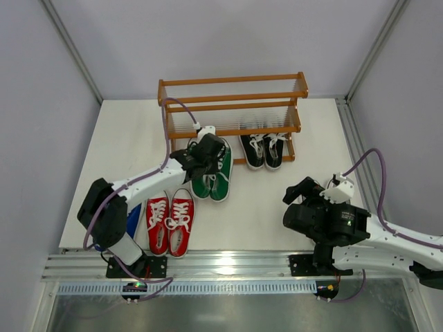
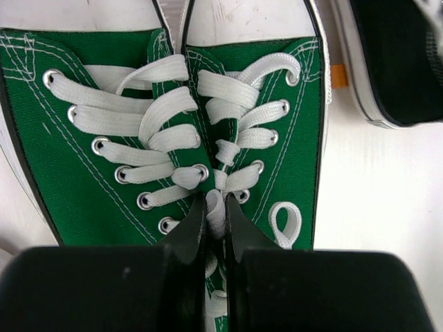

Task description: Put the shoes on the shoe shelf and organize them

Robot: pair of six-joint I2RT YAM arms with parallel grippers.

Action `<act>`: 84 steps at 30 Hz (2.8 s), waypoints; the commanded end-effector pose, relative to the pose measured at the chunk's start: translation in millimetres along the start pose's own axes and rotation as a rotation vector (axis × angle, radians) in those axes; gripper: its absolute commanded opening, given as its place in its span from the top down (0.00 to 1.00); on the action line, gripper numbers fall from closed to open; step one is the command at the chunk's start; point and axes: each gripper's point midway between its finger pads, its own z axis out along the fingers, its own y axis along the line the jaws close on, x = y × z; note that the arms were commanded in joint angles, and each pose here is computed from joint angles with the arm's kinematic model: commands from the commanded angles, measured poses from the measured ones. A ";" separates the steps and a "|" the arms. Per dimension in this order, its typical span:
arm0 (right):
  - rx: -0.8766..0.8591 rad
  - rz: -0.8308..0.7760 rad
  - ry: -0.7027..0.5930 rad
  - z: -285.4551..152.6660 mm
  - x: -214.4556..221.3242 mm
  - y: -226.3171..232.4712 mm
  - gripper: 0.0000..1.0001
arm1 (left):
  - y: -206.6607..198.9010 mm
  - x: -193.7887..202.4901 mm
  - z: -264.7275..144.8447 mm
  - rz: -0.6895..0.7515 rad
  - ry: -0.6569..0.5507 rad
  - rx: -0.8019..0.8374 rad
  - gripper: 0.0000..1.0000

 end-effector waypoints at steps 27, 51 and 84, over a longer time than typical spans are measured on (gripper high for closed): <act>0.078 -0.111 -0.025 11.3 9.0 -42.8 0.00 | 15.8 -128.6 76.9 -0.032 -0.415 0.017 1.00; 0.083 -0.131 -0.034 13.4 10.9 -41.8 0.00 | 11.8 -190.3 72.7 0.061 -0.580 -0.028 1.00; 0.055 -0.169 -0.040 20.0 20.9 -31.2 0.00 | 60.4 -177.1 61.3 -0.003 -0.584 -0.152 0.00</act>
